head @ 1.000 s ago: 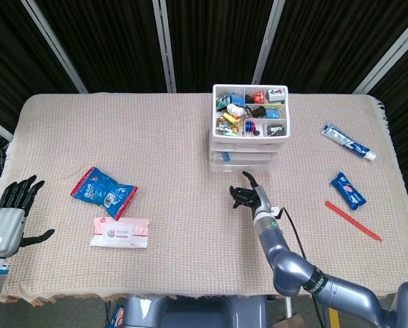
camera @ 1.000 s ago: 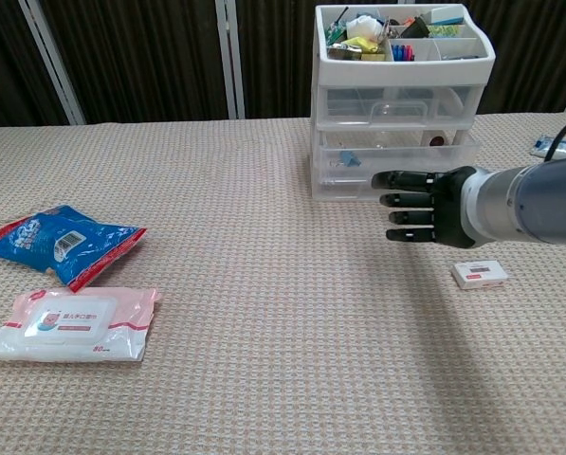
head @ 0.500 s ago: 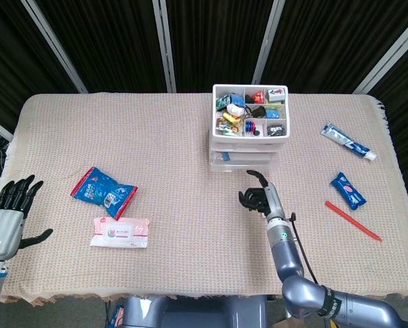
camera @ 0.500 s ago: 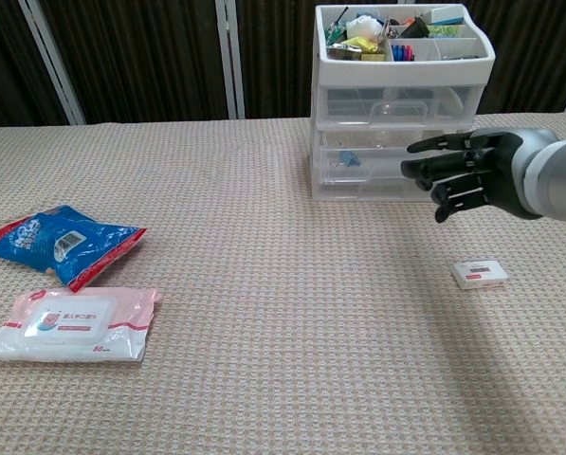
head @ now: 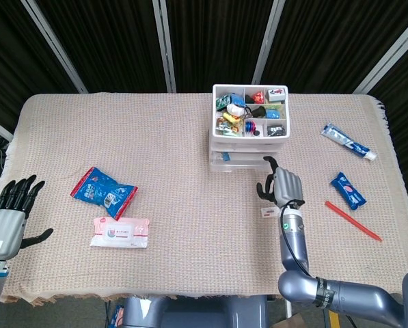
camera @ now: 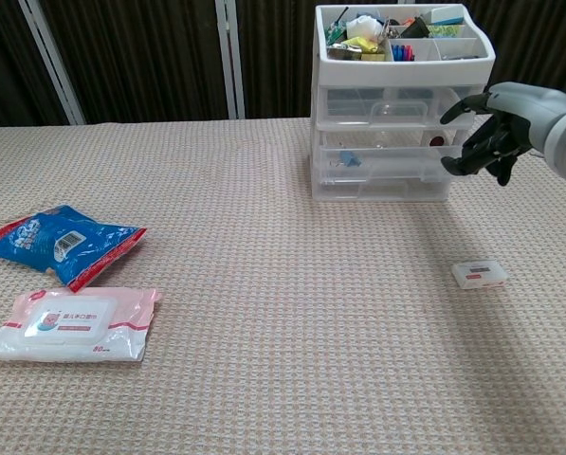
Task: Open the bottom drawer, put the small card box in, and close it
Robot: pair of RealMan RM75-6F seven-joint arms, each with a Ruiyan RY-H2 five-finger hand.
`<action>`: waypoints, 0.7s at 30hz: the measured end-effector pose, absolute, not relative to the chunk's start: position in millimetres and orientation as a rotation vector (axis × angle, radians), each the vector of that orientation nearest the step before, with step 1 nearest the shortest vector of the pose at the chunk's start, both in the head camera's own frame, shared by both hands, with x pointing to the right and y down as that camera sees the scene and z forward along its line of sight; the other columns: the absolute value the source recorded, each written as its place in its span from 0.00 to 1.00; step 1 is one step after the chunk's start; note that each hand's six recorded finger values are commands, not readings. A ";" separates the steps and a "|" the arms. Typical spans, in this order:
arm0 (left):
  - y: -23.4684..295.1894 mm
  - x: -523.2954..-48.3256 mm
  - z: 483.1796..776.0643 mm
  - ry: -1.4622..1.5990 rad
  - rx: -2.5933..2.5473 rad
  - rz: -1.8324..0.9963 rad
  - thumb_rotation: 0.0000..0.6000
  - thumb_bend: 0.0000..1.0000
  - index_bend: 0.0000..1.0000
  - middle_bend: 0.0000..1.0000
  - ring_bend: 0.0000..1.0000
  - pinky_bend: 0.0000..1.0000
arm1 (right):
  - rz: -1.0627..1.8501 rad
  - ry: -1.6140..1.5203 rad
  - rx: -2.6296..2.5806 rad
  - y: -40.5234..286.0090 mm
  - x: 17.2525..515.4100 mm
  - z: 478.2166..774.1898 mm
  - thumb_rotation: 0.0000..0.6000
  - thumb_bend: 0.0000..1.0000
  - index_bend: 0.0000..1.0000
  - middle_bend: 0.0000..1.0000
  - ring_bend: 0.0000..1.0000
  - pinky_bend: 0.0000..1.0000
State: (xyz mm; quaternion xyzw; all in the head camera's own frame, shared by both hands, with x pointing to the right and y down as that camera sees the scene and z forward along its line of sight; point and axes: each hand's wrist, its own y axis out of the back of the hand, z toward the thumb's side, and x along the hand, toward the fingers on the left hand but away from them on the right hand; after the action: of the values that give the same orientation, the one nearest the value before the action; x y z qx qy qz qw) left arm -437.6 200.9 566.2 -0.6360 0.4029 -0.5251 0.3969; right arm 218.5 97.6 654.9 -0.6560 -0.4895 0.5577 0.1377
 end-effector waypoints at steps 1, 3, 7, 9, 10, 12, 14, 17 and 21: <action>200.9 -437.6 566.2 1.022 -1.612 -1.330 1.00 0.10 0.07 0.00 0.00 0.00 | 1.614 -1.405 -1.883 96.2 218.0 656.1 1.00 0.37 0.17 0.74 0.74 0.65; 201.0 -437.6 566.3 1.026 -1.617 -1.332 1.00 0.10 0.07 0.00 0.00 0.00 | 1.618 -1.385 -1.856 93.3 216.5 659.9 1.00 0.37 0.18 0.74 0.74 0.65; 201.1 -438.0 566.9 1.032 -1.626 -1.339 1.00 0.10 0.07 0.00 0.00 0.00 | 1.633 -1.375 -1.855 92.2 213.2 666.0 1.00 0.37 0.22 0.74 0.74 0.65; 201.3 -437.9 567.3 1.037 -1.636 -1.344 1.00 0.10 0.07 0.00 0.00 0.00 | 1.650 -1.380 -1.863 91.6 211.7 669.8 1.00 0.37 0.25 0.74 0.74 0.65; 201.3 -438.2 567.3 1.038 -1.638 -1.346 1.00 0.10 0.07 0.00 0.00 0.00 | 1.656 -1.382 -1.865 91.0 211.0 671.4 1.00 0.37 0.26 0.74 0.74 0.65; 201.0 -438.4 567.1 1.039 -1.638 -1.347 1.00 0.10 0.07 0.00 0.00 0.00 | 1.666 -1.383 -1.865 89.9 209.3 674.6 1.00 0.37 0.27 0.74 0.74 0.65; 200.4 -438.5 566.8 1.036 -1.634 -1.345 1.00 0.10 0.07 0.00 0.00 0.00 | 1.673 -1.390 -1.865 88.9 208.2 677.3 1.00 0.36 0.27 0.74 0.74 0.65; 200.1 -438.0 566.7 1.033 -1.631 -1.340 1.00 0.10 0.07 0.00 0.00 0.00 | 1.681 -1.400 -1.866 87.8 207.7 680.4 1.00 0.37 0.27 0.74 0.74 0.65; 200.1 -437.6 566.7 1.032 -1.629 -1.337 1.00 0.10 0.07 0.00 0.00 0.00 | 1.689 -1.410 -1.861 86.1 208.4 684.0 1.00 0.36 0.30 0.74 0.74 0.65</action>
State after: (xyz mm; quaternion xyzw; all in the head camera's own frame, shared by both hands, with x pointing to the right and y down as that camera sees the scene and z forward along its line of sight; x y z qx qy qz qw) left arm -437.6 200.1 566.7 -0.6403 0.4053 -0.5252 0.3872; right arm 208.4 86.1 684.0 -0.6403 -0.4852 0.5812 0.1298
